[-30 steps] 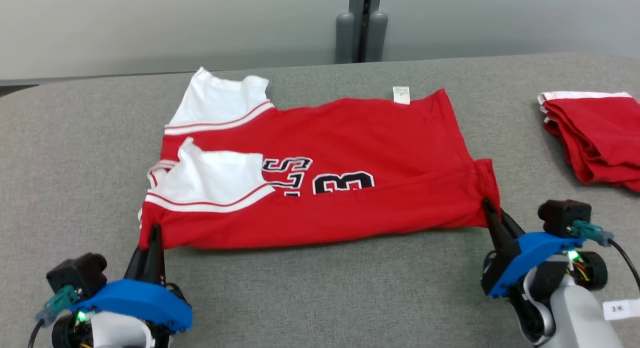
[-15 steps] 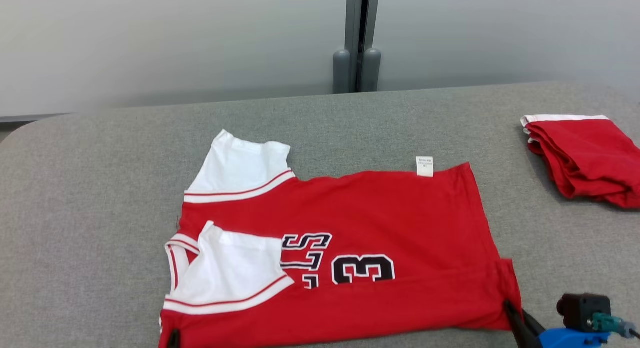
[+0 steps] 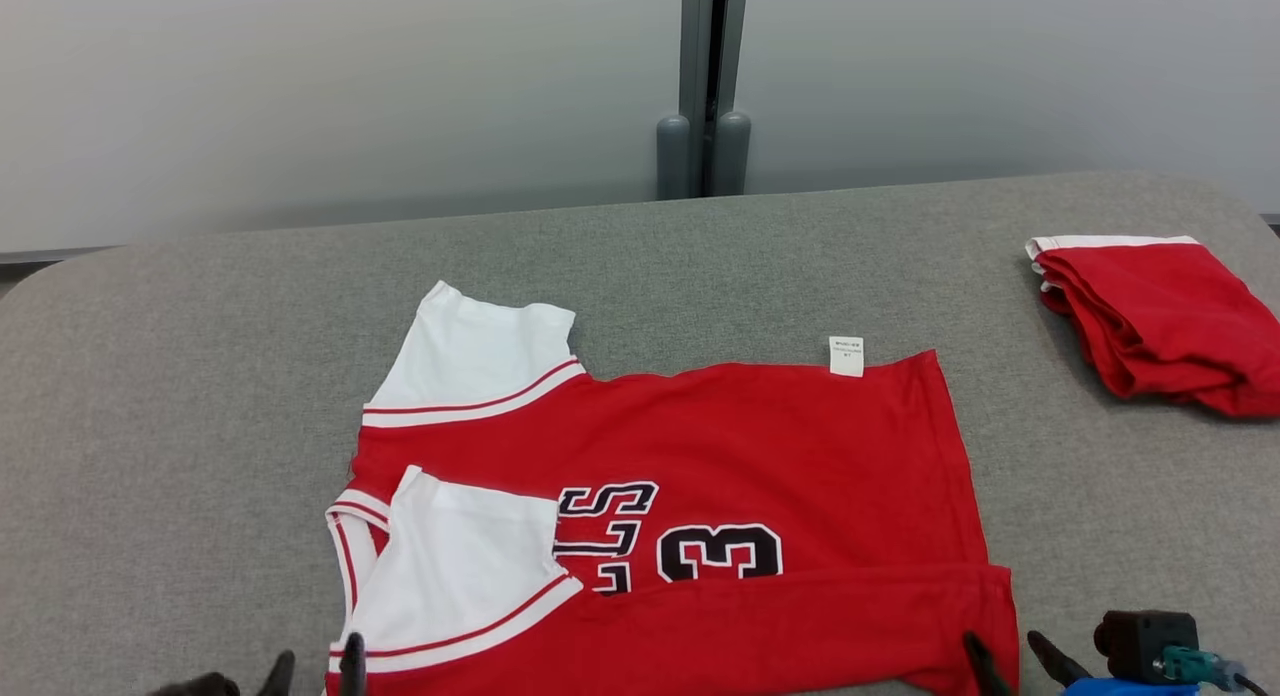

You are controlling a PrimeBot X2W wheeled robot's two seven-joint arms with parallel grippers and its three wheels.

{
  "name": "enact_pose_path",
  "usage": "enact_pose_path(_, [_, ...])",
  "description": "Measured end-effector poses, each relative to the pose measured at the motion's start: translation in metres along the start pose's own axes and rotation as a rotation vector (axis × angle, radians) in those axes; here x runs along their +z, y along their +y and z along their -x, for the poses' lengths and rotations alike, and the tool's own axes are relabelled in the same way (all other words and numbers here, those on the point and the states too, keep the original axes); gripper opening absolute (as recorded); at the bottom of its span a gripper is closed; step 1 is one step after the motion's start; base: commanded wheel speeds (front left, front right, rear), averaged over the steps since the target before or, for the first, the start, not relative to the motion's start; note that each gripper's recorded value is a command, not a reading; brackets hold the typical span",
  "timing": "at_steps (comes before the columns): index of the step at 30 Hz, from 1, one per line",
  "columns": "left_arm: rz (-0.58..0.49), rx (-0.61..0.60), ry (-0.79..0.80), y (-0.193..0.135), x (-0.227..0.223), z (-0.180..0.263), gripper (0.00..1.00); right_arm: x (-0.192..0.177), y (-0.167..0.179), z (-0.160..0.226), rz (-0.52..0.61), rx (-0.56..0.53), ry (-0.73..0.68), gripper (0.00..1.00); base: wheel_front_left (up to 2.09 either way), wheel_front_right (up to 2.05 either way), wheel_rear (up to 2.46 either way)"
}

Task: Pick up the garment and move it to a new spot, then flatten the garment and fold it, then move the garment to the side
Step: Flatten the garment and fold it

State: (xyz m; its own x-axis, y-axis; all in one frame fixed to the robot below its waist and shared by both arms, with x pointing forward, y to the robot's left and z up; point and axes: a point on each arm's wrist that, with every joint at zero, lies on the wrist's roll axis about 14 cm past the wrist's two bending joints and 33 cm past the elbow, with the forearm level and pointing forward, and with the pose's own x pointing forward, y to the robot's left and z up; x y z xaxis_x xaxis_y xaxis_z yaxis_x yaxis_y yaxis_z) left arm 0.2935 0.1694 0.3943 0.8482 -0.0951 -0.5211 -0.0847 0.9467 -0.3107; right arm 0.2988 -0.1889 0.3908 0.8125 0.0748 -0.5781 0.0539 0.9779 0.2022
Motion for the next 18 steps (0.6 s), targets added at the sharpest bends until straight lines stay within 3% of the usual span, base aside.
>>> enact_pose_path(6, [-0.158,-0.054,-0.189,-0.011,0.084,-0.023,1.0,0.042,-0.005,-0.003,0.032,-0.024,-0.122,1.0,0.0,0.0,0.0])
enact_pose_path(13, [-0.406,-0.21,-0.373,-0.065,0.202,-0.062,1.0,0.097,0.001,-0.02,0.083,-0.019,-0.244,1.0,0.0,0.0,0.0])
enact_pose_path(18, [-0.522,-0.269,-0.321,-0.09,0.236,-0.119,1.0,0.118,0.007,-0.044,0.113,-0.007,-0.261,1.0,0.0,0.0,0.0])
